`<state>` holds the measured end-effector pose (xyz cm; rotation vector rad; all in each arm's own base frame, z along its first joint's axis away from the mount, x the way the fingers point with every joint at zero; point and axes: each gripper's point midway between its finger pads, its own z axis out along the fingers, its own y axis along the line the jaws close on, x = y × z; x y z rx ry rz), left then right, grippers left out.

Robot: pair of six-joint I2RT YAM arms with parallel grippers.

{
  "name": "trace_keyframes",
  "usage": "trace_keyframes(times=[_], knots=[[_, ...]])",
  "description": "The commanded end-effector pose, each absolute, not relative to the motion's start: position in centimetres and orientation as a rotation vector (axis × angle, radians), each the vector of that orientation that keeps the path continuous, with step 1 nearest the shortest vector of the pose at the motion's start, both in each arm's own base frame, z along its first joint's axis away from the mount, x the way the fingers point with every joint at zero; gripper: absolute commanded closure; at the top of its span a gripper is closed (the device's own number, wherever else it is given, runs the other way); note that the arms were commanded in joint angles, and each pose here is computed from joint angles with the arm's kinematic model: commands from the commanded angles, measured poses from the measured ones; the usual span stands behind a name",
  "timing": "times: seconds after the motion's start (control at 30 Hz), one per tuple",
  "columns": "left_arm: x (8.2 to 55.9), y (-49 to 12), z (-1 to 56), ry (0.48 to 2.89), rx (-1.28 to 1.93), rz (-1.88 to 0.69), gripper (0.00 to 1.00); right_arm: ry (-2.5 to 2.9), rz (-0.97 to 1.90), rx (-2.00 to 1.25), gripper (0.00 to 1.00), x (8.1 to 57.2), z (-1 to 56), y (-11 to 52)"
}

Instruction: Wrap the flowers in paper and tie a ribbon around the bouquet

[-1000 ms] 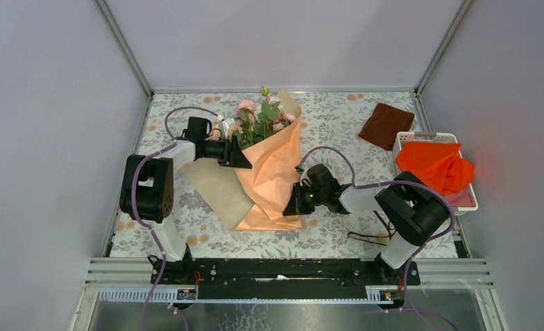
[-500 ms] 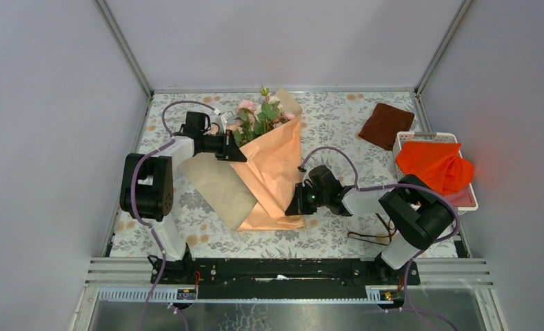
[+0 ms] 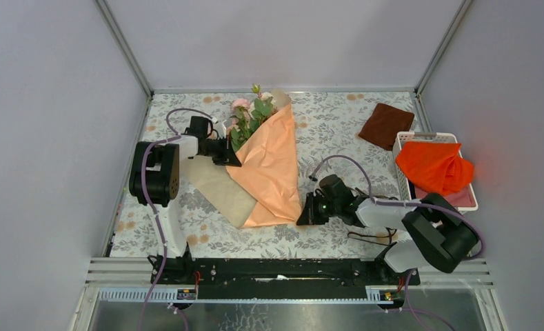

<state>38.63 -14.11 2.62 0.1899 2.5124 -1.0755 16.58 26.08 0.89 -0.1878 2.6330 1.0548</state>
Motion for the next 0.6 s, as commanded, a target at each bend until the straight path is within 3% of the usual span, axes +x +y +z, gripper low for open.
trace_keyframes(times=[0.0,0.07,0.17,0.2,0.3,0.33,0.47,0.57], knots=[[40.7,-12.5,2.4,2.446,0.234,-0.942,1.00,2.810,0.832,-0.184,0.92,13.5,-0.5,21.9],[40.2,-13.0,2.3,2.439,0.260,-0.963,1.00,2.759,0.833,-0.201,0.87,14.4,1.5,22.1],[39.7,-13.5,2.2,2.440,0.280,-0.980,1.00,2.644,0.819,-0.208,0.69,16.5,4.7,22.6],[39.7,-13.5,2.2,2.439,0.280,-0.983,1.00,2.611,0.813,-0.198,0.61,17.2,5.4,22.6],[39.7,-13.5,2.2,2.436,0.286,-0.975,1.00,2.550,0.796,-0.124,0.24,19.1,6.1,22.5],[39.7,-13.5,2.2,2.436,0.286,-0.974,1.00,2.538,0.812,-0.097,0.18,19.8,5.9,22.7],[39.7,-13.5,2.2,2.436,0.284,-0.981,1.00,2.548,0.914,-0.099,0.15,20.8,4.6,24.8],[39.6,-13.6,2.0,2.441,0.276,-0.989,1.00,2.593,0.984,-0.123,0.28,20.6,3.1,26.1]])
